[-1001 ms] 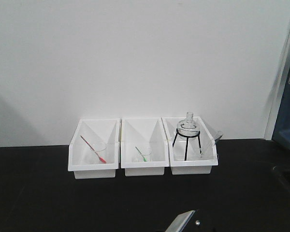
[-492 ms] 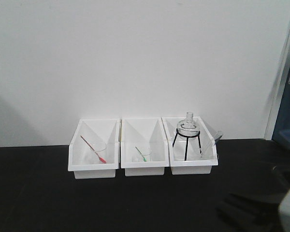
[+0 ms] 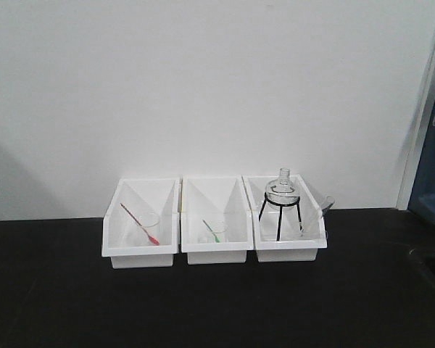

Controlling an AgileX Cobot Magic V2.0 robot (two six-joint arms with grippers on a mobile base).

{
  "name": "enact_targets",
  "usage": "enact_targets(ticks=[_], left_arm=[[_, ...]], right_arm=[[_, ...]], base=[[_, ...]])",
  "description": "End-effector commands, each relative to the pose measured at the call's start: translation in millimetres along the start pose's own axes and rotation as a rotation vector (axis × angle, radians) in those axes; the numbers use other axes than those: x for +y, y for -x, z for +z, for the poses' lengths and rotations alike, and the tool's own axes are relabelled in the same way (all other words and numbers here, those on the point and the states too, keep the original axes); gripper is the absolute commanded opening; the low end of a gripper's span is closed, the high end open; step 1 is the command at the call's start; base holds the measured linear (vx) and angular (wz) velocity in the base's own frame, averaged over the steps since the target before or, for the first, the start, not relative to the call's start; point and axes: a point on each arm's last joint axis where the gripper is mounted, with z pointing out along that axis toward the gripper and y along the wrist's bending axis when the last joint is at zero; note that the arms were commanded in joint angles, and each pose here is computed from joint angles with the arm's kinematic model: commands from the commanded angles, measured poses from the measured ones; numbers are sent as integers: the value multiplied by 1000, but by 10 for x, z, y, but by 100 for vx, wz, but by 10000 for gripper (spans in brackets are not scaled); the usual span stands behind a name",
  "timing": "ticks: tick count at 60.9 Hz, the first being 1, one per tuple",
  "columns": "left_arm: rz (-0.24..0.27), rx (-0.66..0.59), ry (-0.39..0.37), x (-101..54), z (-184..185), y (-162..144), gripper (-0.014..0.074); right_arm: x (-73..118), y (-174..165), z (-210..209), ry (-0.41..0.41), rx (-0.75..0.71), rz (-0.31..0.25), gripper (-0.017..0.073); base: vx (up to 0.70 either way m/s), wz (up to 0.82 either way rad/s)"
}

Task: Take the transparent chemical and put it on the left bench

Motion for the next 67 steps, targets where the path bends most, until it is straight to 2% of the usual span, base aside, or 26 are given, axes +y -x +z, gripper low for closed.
enact_targets(ticks=[1,12,18,24,29,34,37,44,57,67], left_arm=[[-9,-81,2,1,-13,28,-3],[-9,-81,2,1,-13,28,-3],[-9,-81,2,1,-13,28,-3],[-9,-81,2,1,-13,28,-3],[-9,-81,2,1,-13,28,-3],[-9,-81,2,1,-13,28,-3],[-9,-81,2,1,-13,28,-3],[-9,-81,2,1,-13,28,-3],[-9,-81,2,1,-13,28,-3],[-9,-81,2,1,-13,28,-3]], right_arm=[[-48,104,-55,-20,-41,2,-1],[-66,67,-55,-40,-1,7,-1],[-38,79,-54,-9,-14,85,-1],[8,129,-32,36,-78,127,-1],[82,167,-17,106,-174,100,-1],[134,148,6,156,-258,35,-1],[129,114,27,161,-292,67,-1],[38,-43,46,95,-368,156,-1],[-27,-678,-163,-63,-420,174,-1],[49,-1333,-279,-158,-391,261,-1]], base=[[0,0],[0,0],[0,0],[0,0],[0,0],[0,0],[0,0],[0,0],[0,0],[0,0]])
